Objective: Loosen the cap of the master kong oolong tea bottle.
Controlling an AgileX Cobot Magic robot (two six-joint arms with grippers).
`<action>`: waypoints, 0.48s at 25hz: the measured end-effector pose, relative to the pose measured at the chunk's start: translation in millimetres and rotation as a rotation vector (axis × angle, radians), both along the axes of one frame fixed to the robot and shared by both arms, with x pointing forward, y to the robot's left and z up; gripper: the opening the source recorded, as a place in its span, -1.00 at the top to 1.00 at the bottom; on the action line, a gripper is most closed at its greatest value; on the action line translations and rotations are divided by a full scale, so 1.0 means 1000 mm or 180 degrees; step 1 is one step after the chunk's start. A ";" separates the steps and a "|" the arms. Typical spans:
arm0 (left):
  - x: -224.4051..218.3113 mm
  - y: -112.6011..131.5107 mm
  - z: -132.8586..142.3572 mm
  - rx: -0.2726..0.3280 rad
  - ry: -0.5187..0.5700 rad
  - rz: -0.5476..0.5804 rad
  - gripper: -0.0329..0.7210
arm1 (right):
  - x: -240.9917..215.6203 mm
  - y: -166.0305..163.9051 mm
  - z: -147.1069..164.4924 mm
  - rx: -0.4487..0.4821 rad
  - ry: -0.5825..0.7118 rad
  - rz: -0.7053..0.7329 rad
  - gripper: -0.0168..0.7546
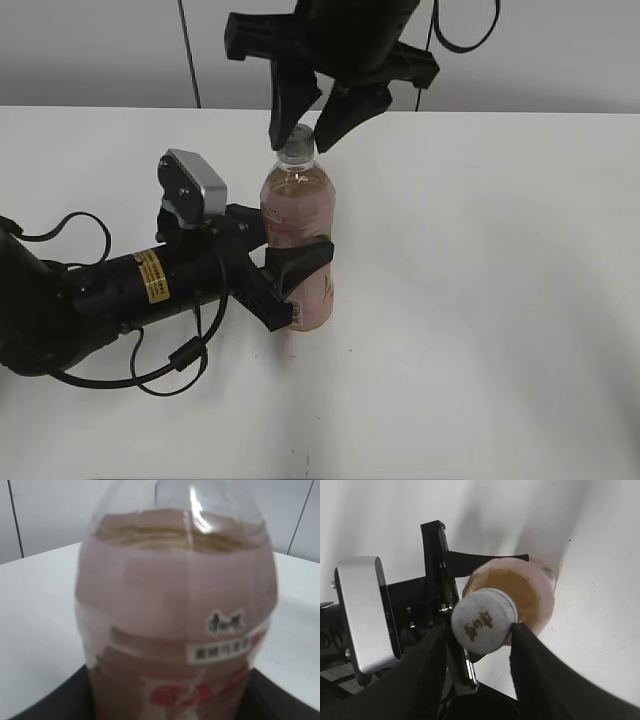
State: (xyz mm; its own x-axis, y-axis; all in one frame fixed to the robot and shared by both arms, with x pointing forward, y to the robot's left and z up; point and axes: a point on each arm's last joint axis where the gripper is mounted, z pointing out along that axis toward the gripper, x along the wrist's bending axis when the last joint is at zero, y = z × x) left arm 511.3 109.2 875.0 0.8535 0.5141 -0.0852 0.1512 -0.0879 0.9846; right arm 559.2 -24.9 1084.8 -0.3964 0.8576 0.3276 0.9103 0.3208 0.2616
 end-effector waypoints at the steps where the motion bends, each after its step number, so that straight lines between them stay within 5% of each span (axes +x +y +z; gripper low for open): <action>1: 0.000 0.000 0.000 0.0000 0.0000 0.0000 -0.10 | 0.000 0.002 -0.001 -0.0004 0.0008 -0.0003 0.12; 12: 0.000 0.000 0.000 -0.0016 0.0017 0.0014 -0.10 | 0.007 0.008 0.006 -0.0015 -0.0097 -0.0108 0.12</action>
State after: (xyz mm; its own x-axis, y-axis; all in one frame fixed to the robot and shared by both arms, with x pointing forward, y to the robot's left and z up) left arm 511.6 109.4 875.1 0.8507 0.5175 -0.0925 0.1570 -0.0822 0.9842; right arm 566.1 -17.2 1090.4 -0.3769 0.8722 0.3117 0.9122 0.2913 0.2881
